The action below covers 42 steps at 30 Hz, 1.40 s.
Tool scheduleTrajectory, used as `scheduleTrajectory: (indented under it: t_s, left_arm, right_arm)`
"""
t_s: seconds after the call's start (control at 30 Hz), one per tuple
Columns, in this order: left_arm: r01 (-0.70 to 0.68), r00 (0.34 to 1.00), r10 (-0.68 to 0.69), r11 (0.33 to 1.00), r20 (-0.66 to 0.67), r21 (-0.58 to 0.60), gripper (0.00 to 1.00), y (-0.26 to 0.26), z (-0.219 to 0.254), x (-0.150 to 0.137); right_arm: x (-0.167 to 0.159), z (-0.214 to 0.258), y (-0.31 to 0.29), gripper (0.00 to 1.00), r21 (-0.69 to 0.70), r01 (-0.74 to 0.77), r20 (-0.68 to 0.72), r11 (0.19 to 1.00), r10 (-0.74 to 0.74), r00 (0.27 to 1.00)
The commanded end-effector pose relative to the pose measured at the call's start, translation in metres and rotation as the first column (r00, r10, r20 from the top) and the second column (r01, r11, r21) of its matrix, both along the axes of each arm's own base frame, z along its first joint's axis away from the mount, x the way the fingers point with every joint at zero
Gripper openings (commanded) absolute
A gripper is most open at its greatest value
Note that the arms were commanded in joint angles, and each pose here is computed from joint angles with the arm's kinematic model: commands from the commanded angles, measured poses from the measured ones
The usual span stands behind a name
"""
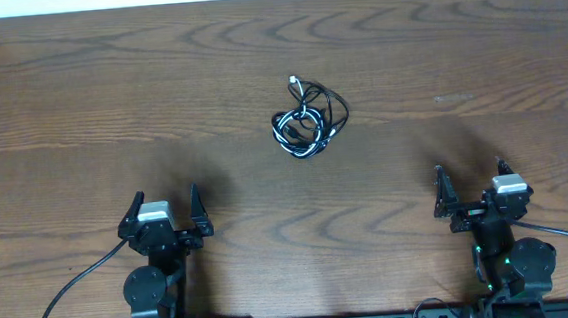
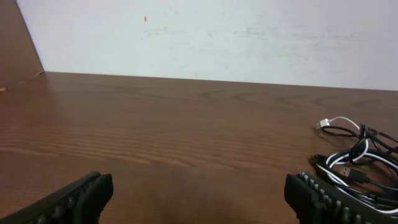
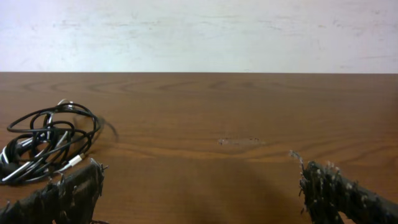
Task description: Untangle cables
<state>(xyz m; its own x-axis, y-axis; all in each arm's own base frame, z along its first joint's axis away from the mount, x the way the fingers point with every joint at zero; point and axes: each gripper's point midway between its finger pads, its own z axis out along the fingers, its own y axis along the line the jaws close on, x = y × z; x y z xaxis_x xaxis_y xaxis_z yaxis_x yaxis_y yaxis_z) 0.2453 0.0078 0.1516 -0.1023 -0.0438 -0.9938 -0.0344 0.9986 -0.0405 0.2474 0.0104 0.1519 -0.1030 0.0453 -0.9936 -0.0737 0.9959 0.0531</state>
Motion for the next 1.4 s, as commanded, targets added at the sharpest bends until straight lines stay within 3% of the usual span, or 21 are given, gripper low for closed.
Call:
scheduleTrajectory:
  t_s: [0.0,1.0,1.1,1.2,1.37]
  left_arm:
    - [-0.004,0.998,0.005,1.000,-0.056,0.008,0.94,0.001,-0.016,-0.001]
    - [-0.004,0.998,0.005,1.000,-0.056,0.008,0.94,0.001,-0.016,-0.001]
    - [-0.004,0.998,0.005,1.000,-0.056,0.008,0.94,0.001,-0.016,-0.001]
    - [-0.004,0.998,0.004,1.000,-0.056,0.008,0.94,0.001,-0.016,-0.001]
    - [0.003,0.999,-0.003,1.000,-0.054,0.007,0.94,0.000,-0.015,-0.001]
  right_arm:
    - [0.000,-0.002,0.000,0.99,0.011,0.000,-0.006,1.000,0.001,1.000]
    - [0.000,-0.002,-0.002,0.99,0.009,0.010,-0.005,1.000,-0.010,1.000]
    - [0.001,0.011,-0.001,0.99,0.008,0.002,0.048,1.000,-0.003,0.999]
    - [0.001,0.017,0.003,0.99,0.008,-0.021,0.072,1.000,0.020,0.997]
    - [-0.004,0.041,0.030,0.99,-0.042,-0.176,0.171,0.984,0.181,0.969]
